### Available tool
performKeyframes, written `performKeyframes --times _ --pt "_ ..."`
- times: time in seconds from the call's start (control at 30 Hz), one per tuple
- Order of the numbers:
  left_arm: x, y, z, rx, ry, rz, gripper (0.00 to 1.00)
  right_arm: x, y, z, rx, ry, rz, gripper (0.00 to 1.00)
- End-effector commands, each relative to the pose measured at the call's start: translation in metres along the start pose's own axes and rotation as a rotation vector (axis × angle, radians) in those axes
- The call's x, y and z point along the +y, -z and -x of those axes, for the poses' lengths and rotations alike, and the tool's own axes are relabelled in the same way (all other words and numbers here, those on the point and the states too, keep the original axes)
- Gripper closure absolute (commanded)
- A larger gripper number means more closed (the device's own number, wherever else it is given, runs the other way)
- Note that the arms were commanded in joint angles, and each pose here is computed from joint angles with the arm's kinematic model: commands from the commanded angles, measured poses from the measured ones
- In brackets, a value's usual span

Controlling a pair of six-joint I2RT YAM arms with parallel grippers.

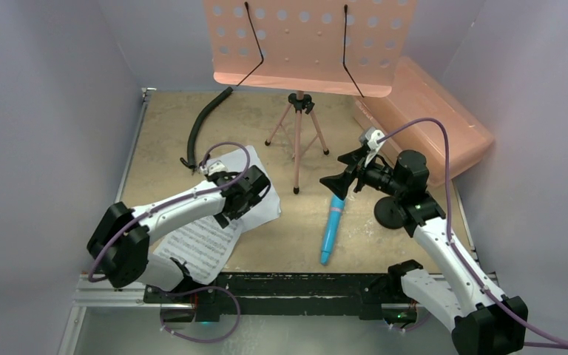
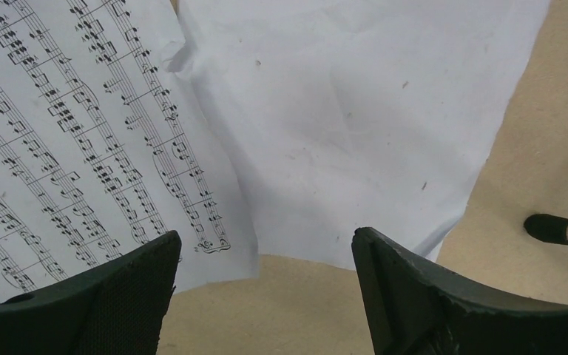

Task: Set up the instrument practice props

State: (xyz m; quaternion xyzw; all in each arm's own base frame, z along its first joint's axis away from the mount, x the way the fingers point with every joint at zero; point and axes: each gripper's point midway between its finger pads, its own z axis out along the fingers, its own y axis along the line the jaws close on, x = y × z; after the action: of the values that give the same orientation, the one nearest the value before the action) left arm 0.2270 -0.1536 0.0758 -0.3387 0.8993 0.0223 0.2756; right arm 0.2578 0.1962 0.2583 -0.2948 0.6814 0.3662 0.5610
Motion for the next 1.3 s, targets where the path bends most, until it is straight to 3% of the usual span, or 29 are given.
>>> performKeyframes --times 0.0,0.4,0.63,0.93,1.27 --pt "0.004 0.0 -0.009 0.064 -0.023 0.101 0.18 0.001 0.001 0.02 -0.035 0.061 -0.001 0.02" --pt "0.016 -0.022 -0.033 0.157 -0.09 0.209 0.39 0.003 0.006 0.021 -0.045 0.063 -0.015 0.02" --pt "0.015 -0.022 -0.03 0.141 -0.074 0.175 0.61 0.003 0.006 0.026 -0.065 0.065 -0.022 0.02" --pt "-0.007 -0.008 -0.01 0.09 -0.047 0.024 1.0 0.002 0.006 0.028 -0.072 0.054 -0.026 0.02" --pt "-0.059 0.018 0.016 0.021 -0.17 -0.211 1.0 0.002 0.007 0.033 -0.07 0.046 -0.038 0.02"
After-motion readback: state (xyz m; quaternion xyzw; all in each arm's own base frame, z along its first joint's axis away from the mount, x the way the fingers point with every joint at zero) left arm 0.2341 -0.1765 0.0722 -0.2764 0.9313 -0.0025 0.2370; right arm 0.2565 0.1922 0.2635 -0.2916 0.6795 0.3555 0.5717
